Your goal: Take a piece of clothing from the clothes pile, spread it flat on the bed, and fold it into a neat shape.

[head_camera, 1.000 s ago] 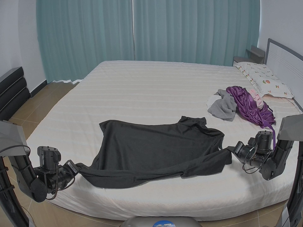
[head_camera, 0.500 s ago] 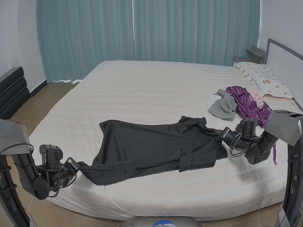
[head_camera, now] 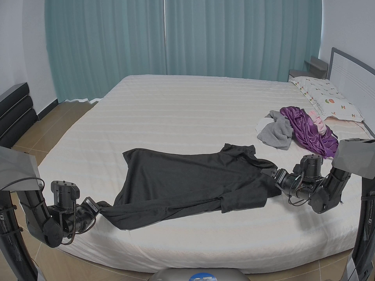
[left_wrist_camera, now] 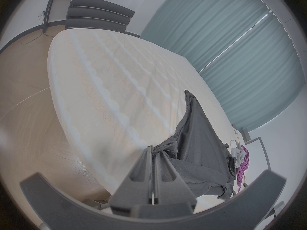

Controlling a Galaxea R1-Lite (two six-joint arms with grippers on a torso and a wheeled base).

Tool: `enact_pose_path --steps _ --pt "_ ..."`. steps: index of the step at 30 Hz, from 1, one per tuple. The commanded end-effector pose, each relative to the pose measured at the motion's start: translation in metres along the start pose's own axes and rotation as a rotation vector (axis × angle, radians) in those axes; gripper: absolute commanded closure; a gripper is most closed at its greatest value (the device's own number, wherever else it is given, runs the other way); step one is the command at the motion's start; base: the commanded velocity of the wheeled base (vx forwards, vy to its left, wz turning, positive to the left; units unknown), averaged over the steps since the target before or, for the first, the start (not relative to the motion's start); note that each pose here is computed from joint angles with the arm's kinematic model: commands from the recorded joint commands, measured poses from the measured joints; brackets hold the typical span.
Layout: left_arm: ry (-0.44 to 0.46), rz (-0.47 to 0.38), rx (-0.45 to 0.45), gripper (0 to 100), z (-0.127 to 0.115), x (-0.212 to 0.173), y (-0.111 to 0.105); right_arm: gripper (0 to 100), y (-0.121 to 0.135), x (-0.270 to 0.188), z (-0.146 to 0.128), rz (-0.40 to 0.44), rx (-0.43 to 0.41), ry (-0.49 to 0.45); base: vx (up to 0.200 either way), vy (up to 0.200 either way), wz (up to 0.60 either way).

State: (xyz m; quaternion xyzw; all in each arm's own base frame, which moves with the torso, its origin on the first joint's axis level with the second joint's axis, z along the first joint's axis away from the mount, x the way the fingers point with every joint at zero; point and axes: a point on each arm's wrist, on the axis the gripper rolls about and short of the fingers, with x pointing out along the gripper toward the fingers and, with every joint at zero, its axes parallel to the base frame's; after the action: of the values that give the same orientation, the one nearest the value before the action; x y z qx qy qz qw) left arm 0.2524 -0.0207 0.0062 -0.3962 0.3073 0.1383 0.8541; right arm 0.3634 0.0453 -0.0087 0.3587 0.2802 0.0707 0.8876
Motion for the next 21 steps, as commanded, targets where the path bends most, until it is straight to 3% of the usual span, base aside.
enact_pose_path --steps 1,2,5,16,17,21 --pt "0.003 0.003 0.0 100 -0.001 -0.002 0.001 0 0.015 -0.04 -0.007 0.044 -0.007 0.04 0.0 0.0 0.0" --pt "0.003 0.003 0.002 100 -0.001 -0.002 0.001 0 0.013 -0.046 -0.026 0.014 -0.004 0.11 0.0 0.0 0.0" --pt "0.004 0.004 0.002 100 -0.001 -0.002 0.001 0 0.011 -0.048 -0.037 -0.002 -0.001 0.151 0.0 0.0 0.0" --pt "0.009 0.01 0.001 100 -0.002 -0.001 0.003 0 0.001 -0.018 -0.049 -0.03 0.036 0.187 0.0 0.0 0.0" --pt "0.009 0.01 0.001 100 -0.002 -0.001 0.003 100 0.001 -0.018 -0.049 -0.03 0.036 0.187 0.0 0.0 0.0" --pt "0.011 0.011 0.004 100 -0.002 -0.001 0.003 100 0.005 -0.019 -0.057 -0.037 0.03 0.221 0.0 0.0 0.0"
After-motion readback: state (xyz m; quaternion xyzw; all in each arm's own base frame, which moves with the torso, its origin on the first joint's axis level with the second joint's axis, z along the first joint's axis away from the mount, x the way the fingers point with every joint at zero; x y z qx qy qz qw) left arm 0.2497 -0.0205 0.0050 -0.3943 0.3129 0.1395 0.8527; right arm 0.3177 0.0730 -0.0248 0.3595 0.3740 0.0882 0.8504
